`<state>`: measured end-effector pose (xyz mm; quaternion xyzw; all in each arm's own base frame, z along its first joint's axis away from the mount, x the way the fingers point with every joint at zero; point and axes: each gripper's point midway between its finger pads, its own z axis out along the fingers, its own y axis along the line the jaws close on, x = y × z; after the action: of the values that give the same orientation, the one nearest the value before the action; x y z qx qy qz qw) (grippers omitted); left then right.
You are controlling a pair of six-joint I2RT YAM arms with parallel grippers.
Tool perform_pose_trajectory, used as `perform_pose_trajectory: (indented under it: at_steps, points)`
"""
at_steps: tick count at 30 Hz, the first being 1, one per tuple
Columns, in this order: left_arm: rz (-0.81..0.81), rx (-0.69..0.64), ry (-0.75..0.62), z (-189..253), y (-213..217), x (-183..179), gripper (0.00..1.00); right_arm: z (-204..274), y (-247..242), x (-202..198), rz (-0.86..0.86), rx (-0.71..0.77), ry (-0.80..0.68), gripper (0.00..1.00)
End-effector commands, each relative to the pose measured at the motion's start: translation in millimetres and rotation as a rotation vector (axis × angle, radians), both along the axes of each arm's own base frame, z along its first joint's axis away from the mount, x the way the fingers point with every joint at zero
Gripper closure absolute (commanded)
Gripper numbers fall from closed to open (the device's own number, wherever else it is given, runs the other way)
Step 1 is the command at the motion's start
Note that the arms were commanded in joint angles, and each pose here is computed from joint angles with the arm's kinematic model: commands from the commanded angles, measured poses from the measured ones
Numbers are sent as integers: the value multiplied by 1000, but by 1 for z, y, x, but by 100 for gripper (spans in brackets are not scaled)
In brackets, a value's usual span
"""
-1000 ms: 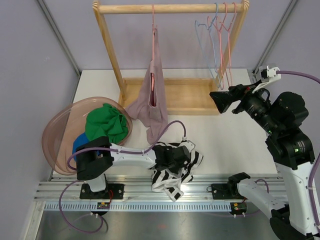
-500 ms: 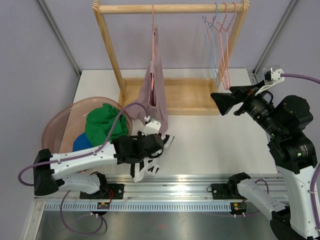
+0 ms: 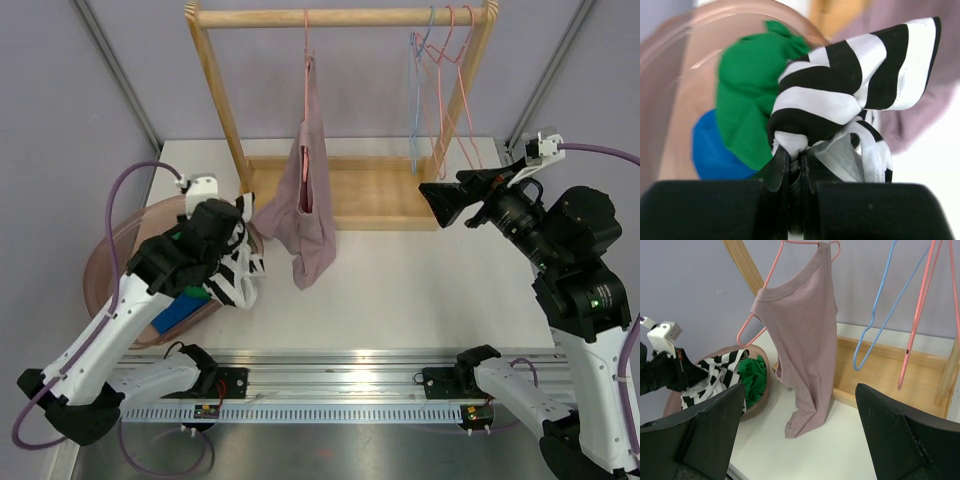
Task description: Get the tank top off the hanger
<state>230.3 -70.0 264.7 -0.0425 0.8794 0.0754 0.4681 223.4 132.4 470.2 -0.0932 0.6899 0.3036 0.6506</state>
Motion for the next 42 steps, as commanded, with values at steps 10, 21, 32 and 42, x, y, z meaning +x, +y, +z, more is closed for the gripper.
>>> perform_pose_trajectory:
  at_steps: [10, 21, 32, 42]
  points:
    - [475, -134, 13, -13, 148, 34, 100, 23, 21, 12, 91, 49, -51, 1]
    - [759, -237, 1, -43, 205, 15, 68, 22, 37, 25, 159, 82, -24, 1]
    - [517, -362, -113, -19, 172, 33, 1, 14, 59, 46, 239, 125, 81, 0]
    - [58, -404, -47, -22, 72, 50, 1, 19, 117, 76, 284, 94, 97, 1]
